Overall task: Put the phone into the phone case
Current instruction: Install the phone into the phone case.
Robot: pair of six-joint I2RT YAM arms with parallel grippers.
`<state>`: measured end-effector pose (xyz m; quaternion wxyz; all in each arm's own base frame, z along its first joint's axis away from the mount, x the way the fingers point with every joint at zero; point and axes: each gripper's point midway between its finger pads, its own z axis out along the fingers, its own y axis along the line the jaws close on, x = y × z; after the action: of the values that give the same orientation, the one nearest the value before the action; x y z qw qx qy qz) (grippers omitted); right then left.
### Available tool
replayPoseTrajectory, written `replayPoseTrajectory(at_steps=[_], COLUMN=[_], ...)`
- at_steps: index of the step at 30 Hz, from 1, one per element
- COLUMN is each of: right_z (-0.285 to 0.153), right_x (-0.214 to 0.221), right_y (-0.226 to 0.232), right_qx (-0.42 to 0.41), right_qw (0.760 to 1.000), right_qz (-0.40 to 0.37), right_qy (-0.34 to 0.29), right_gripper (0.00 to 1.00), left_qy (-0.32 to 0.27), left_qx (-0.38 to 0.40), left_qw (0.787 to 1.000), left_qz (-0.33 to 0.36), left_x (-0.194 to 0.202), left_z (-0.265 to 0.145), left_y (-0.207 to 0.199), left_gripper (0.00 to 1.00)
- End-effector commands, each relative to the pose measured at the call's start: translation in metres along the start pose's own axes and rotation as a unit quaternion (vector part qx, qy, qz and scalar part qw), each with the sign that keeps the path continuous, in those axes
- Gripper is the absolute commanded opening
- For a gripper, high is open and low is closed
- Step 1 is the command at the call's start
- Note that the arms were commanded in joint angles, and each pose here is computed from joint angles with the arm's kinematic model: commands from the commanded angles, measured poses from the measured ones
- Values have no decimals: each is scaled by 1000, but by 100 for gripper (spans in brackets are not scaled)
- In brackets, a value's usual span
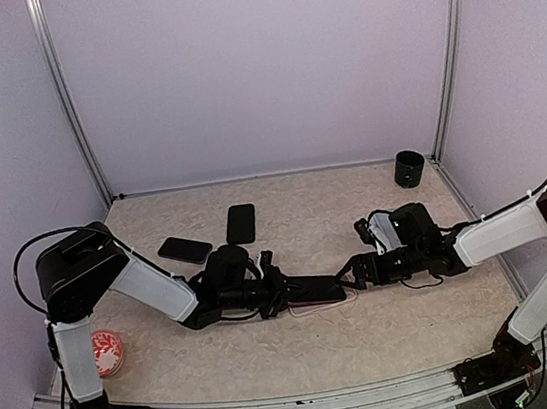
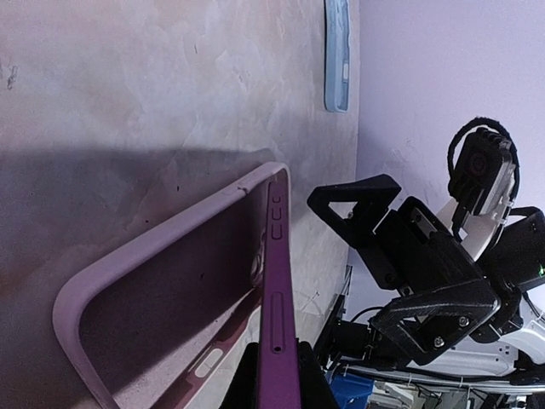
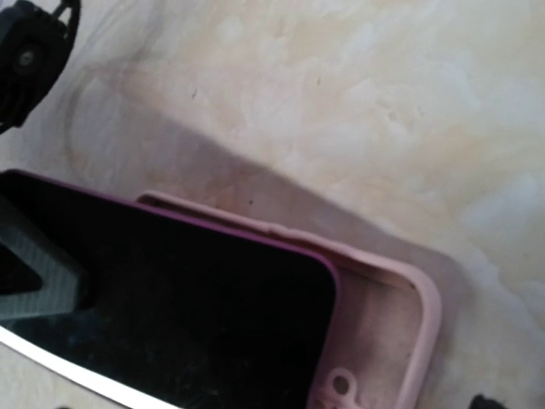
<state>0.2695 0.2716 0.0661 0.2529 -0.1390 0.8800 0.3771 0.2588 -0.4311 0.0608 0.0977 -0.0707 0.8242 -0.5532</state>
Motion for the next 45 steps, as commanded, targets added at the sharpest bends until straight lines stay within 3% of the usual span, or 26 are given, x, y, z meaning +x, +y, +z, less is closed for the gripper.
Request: replayPoseTrajectory(at_steps=[1, 45], right_z=[0, 32], right_x=[1, 39], right_y=[3, 22], right_qx=[-16, -65], right_qw=[1000, 997], right_qz=[5, 13], right_qy=[-6, 43], right_gripper=[100, 100], left_qy=[-13, -2], left_qx=[36, 51], left_qw=[999, 998], left_qz=[6, -23], left_x=[-6, -3], left_z=[7, 30], left_y=[-19, -4], left_gripper=[0, 0])
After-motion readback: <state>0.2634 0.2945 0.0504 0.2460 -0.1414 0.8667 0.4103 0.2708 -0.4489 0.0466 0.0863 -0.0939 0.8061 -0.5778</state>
